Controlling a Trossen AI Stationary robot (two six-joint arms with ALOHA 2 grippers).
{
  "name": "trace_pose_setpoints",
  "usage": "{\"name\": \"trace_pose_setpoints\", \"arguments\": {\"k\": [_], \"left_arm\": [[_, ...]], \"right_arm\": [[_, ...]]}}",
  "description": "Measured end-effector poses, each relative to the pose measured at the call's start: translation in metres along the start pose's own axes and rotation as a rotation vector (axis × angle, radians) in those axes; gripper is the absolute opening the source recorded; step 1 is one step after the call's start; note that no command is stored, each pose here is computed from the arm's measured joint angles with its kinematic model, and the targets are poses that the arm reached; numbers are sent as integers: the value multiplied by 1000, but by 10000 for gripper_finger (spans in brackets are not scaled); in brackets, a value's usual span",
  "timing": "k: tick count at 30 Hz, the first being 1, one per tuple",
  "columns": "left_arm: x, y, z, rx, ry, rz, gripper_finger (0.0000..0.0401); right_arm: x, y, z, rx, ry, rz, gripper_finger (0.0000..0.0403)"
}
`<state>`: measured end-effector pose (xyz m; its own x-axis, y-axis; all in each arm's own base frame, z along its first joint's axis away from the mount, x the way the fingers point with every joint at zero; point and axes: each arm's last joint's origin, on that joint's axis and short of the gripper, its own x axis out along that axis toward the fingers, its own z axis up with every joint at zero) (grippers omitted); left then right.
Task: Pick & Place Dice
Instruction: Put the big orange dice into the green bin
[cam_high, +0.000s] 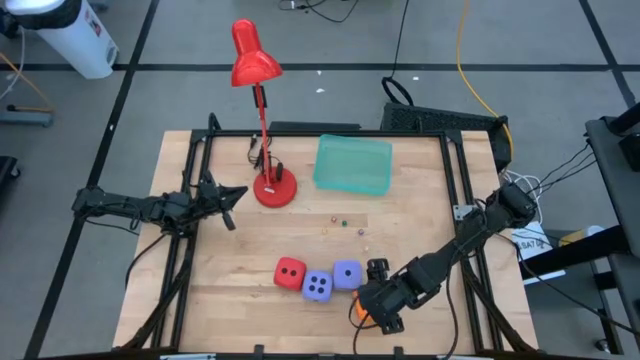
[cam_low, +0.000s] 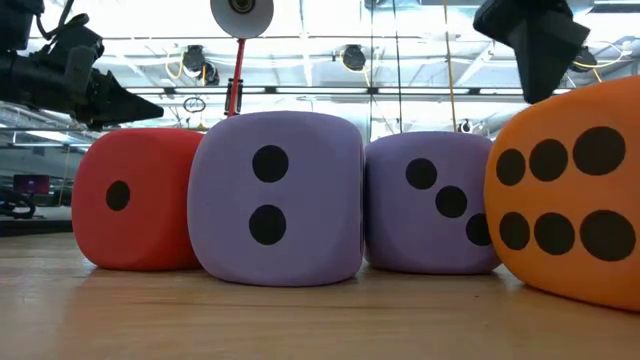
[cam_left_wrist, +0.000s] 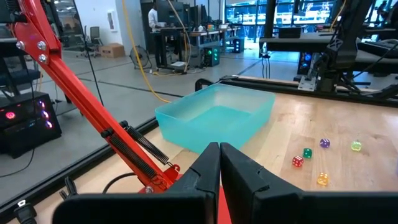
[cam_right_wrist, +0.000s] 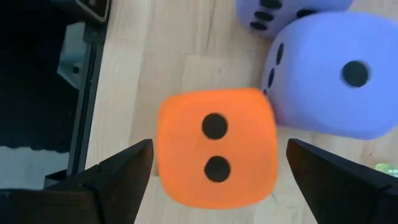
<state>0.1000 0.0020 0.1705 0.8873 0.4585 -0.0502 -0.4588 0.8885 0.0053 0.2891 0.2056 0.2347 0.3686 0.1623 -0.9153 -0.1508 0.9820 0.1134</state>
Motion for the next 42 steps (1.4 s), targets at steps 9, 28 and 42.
{"name": "trace_pose_setpoints", "arguments": {"k": [9,28,42], "left_arm": [[0,0,0,-1,0,0,21],[0,0,0,-3,0,0,21],[0,0,0,-1,0,0,21]], "right_arm": [[18,2,-1,-35,54,6,357],[49,-10,-31,-24,150,16,358],[67,-21,-48,108,120,10,340]]}}
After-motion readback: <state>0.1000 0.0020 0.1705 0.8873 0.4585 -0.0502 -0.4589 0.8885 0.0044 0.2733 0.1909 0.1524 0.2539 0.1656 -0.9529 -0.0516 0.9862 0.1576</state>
